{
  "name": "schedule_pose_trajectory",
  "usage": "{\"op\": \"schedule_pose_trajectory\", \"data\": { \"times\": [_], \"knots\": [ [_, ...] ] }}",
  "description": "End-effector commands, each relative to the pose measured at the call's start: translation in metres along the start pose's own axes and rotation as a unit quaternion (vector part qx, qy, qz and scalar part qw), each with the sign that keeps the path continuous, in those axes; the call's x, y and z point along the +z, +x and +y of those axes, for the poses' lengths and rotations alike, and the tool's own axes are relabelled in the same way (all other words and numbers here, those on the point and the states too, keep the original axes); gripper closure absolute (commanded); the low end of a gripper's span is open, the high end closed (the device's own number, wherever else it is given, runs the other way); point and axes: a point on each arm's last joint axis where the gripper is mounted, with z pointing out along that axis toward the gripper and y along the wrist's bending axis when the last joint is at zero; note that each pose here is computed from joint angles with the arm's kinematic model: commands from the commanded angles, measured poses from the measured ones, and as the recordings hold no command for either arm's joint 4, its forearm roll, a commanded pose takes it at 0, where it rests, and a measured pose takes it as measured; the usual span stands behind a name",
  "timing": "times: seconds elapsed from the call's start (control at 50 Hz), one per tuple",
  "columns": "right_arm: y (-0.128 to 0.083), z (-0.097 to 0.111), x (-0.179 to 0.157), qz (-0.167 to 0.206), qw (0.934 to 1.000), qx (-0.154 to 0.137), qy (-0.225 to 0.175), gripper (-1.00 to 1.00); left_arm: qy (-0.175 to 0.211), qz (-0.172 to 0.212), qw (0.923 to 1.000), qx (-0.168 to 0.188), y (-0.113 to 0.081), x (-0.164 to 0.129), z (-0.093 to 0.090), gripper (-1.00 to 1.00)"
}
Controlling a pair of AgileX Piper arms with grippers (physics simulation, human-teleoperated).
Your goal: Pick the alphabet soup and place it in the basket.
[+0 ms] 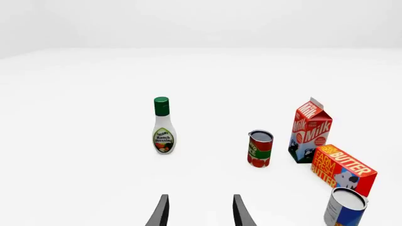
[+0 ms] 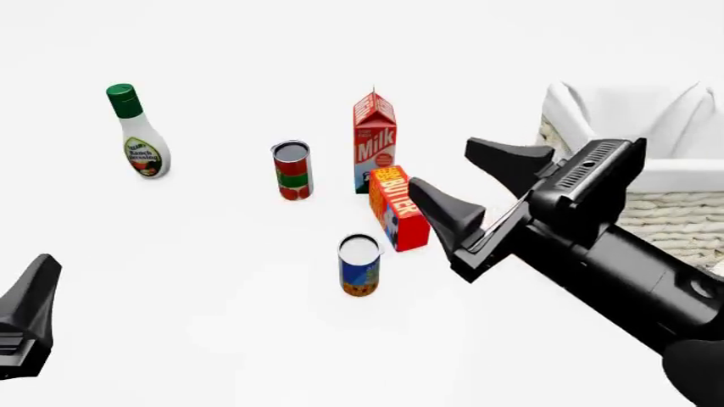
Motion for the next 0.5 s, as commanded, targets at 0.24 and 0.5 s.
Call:
{"op": "schedule_pose_trajectory", "data": {
  "times": [0.24, 0.5],
  "knots": [
    [0.028, 0.019, 0.034, 0.028, 0.9990, 0.005, -0.036, -1.00, 0.000, 0.000, 1.0000, 0.000, 0.000, 0.000, 0.000, -1.00],
    [0.043, 0.022, 0.044, 0.043, 0.9983, 0.010, -0.038, -1.00, 0.000, 0.000, 1.0000, 0.000, 0.000, 0.000, 0.000, -1.00]
  ]
}}
